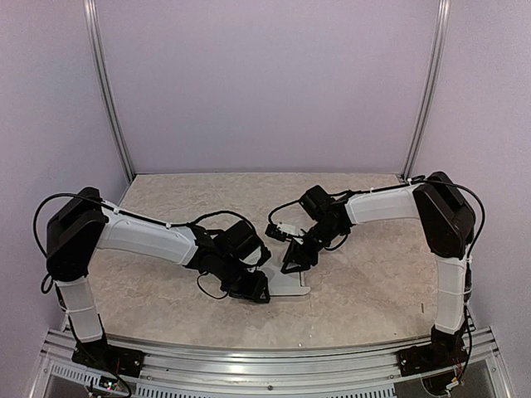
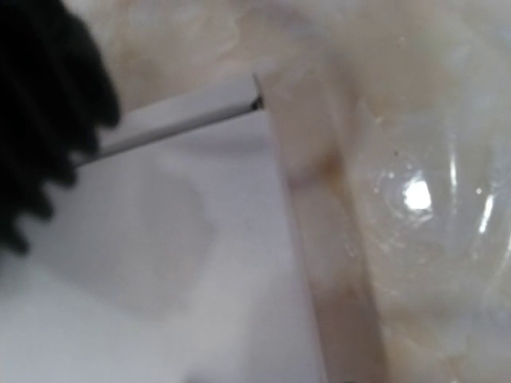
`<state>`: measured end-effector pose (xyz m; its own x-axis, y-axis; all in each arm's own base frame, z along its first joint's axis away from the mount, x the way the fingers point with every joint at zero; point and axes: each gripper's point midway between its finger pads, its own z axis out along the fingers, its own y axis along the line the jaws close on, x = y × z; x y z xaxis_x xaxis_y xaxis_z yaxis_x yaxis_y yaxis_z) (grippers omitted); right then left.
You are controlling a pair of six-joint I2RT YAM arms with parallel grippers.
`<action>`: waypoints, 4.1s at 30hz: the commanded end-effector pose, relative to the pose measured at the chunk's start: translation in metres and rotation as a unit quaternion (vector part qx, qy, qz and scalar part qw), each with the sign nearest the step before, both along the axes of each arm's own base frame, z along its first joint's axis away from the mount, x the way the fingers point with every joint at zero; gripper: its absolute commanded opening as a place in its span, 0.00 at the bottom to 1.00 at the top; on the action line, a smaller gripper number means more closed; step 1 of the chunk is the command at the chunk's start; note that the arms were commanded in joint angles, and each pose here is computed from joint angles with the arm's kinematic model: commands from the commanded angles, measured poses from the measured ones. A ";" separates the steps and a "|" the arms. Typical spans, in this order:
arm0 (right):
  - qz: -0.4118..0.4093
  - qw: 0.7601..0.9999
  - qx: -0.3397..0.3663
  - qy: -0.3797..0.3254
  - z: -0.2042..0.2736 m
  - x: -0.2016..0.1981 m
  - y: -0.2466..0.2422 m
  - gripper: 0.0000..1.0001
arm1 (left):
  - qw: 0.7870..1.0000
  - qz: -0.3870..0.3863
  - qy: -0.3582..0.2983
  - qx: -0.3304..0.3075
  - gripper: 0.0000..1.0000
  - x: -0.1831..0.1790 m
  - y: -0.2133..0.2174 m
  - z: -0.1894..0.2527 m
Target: Fold the paper box
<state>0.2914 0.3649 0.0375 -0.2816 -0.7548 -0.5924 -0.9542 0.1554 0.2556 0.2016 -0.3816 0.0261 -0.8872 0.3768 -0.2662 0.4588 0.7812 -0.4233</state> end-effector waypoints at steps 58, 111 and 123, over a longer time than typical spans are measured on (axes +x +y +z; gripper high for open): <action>0.172 0.923 -0.136 -0.317 0.026 -0.055 -0.065 0.50 | 0.988 -0.062 -0.107 -0.091 0.32 0.084 -0.037 0.089; 0.151 0.836 -0.068 -0.523 0.046 -0.053 -0.007 0.27 | 0.992 -0.089 0.057 -0.067 0.16 0.037 -0.039 -0.030; 0.068 0.841 -0.047 -0.535 0.054 -0.035 0.000 0.26 | 0.992 -0.089 0.053 -0.074 0.16 0.045 -0.036 -0.028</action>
